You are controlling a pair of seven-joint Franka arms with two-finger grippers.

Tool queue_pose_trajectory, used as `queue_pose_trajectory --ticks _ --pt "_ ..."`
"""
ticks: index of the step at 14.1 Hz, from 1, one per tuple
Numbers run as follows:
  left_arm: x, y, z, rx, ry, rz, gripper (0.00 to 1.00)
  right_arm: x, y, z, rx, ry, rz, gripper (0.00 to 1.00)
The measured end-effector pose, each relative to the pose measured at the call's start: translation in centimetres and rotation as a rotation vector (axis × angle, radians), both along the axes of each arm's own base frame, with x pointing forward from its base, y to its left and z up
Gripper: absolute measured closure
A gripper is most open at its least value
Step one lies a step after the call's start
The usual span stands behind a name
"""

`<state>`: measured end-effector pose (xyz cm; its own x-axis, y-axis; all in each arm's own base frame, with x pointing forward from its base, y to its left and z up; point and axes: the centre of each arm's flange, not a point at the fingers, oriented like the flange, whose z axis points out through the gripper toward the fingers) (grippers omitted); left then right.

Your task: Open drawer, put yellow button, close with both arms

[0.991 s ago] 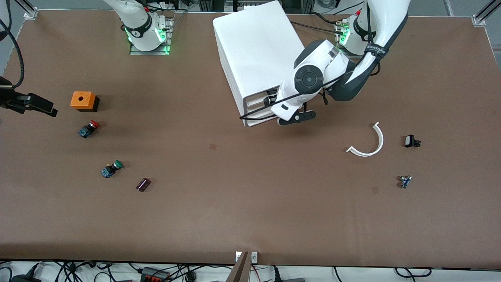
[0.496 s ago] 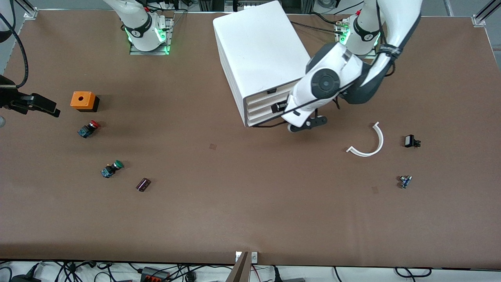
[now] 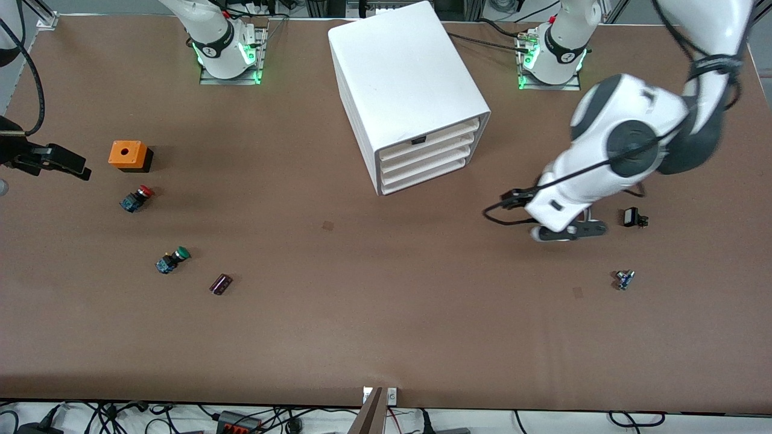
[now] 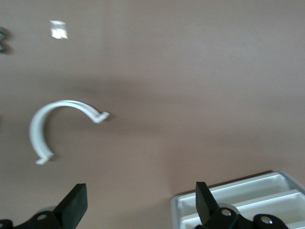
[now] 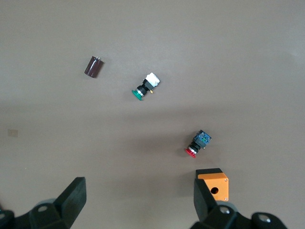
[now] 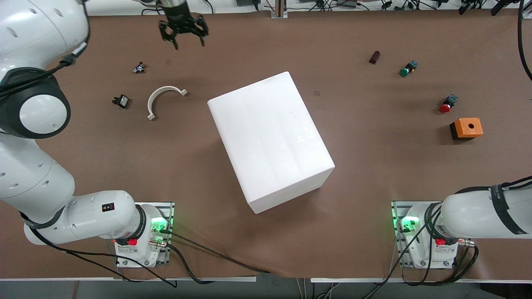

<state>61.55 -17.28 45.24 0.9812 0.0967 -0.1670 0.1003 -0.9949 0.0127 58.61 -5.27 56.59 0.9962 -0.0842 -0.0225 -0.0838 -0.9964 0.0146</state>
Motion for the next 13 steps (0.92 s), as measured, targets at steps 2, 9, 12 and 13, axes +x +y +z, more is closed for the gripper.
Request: queue_pose_trajectory --ticks 2,9,12,13 --pt "0.8 5.2 2.7 -0.005 -0.008 -0.048 0.0 0.0 0.0 0.0 0.0 0.0 0.0 0.0" --pt "-2.5 18.4 13.4 0.006 -0.144 -0.173 0.0 0.1 0.1 0.0 -0.001 -0.004 0.003 0.0" --pt "-4.1 19.2 13.1 0.024 -0.186 -0.177 0.0 0.1 0.5 0.0 0.0 -0.005 0.009 0.0" --pt "-4.6 19.0 12.7 0.026 -0.194 -0.179 0.0 0.1 0.6 0.0 0.0 -0.006 0.012 0.0"
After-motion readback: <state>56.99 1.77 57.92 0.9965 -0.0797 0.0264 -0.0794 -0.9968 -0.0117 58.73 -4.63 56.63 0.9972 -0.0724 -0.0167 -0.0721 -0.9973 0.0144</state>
